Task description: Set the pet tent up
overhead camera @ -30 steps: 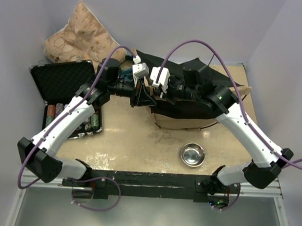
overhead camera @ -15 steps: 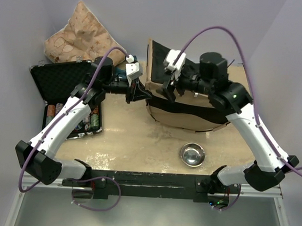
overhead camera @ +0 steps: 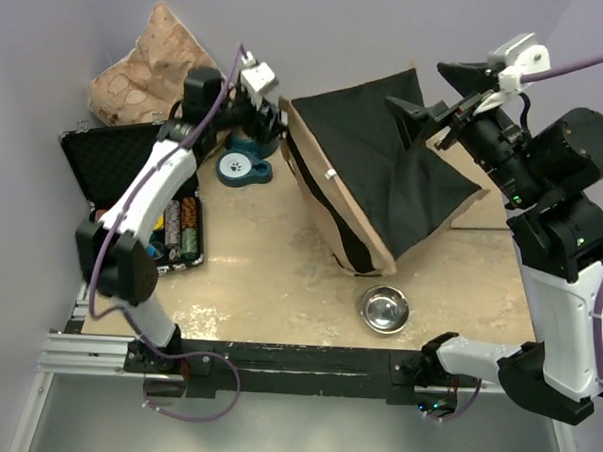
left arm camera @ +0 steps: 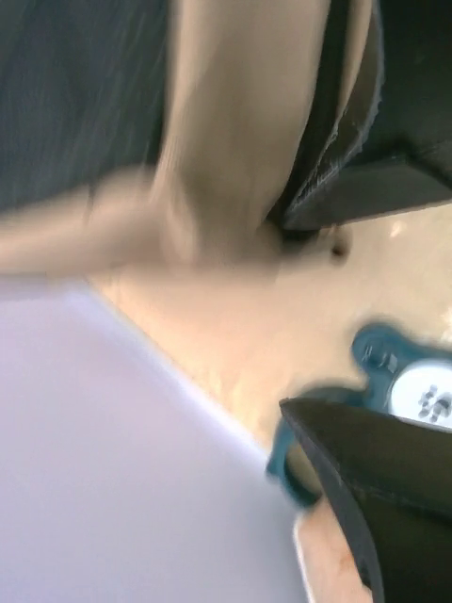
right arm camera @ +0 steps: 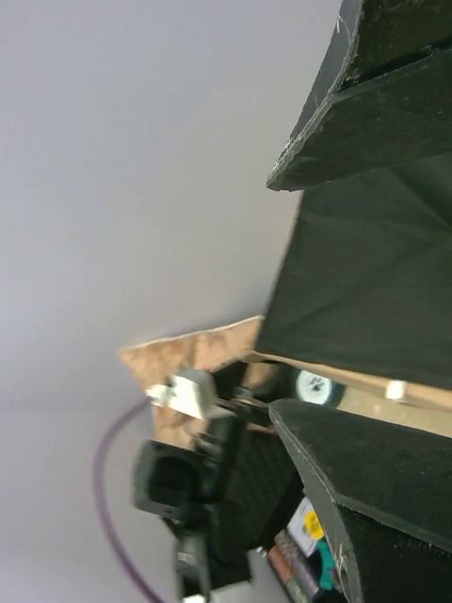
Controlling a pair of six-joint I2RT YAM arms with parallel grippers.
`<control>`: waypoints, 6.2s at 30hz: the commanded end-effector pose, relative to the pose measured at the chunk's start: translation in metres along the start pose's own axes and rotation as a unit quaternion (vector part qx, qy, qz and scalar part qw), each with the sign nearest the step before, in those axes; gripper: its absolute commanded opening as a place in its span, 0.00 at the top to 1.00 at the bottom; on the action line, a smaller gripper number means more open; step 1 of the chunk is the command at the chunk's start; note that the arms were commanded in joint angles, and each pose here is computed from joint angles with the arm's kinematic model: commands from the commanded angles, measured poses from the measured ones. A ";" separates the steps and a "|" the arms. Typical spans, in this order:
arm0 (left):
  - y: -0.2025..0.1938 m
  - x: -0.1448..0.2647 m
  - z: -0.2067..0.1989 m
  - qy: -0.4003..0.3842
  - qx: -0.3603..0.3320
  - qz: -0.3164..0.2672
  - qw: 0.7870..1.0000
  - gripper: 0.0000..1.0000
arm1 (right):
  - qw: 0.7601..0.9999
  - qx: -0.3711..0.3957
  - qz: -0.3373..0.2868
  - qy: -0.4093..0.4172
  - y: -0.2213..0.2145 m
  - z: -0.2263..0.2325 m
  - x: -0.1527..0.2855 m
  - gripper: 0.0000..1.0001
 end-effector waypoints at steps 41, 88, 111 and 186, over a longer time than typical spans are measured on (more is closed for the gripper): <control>0.082 0.001 -0.103 -0.070 0.008 -0.170 0.983 0.09 | 0.953 0.130 0.269 -0.052 -0.237 -0.075 -0.008 0.34; -0.080 -0.152 0.119 0.067 0.171 -0.096 0.978 0.48 | 0.779 0.449 0.325 0.294 -0.390 -0.070 0.039 0.18; -0.096 -0.155 0.125 0.058 0.199 -0.103 0.973 0.48 | 0.775 0.454 0.307 0.316 -0.440 -0.076 0.020 0.21; 0.153 0.141 -0.106 -0.146 0.071 -0.368 0.915 1.00 | 0.923 0.068 0.261 0.274 -0.234 -0.009 -0.024 0.54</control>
Point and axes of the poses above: each gripper's point midway between its finger pads, its own x axis back along the fingers, its own z axis along the line the jaws close on, y = z × x, the point moved 2 cm from there along x, back along the fingers, and after that the axes turned 13 degrees about -x, right-handed, at the moved point
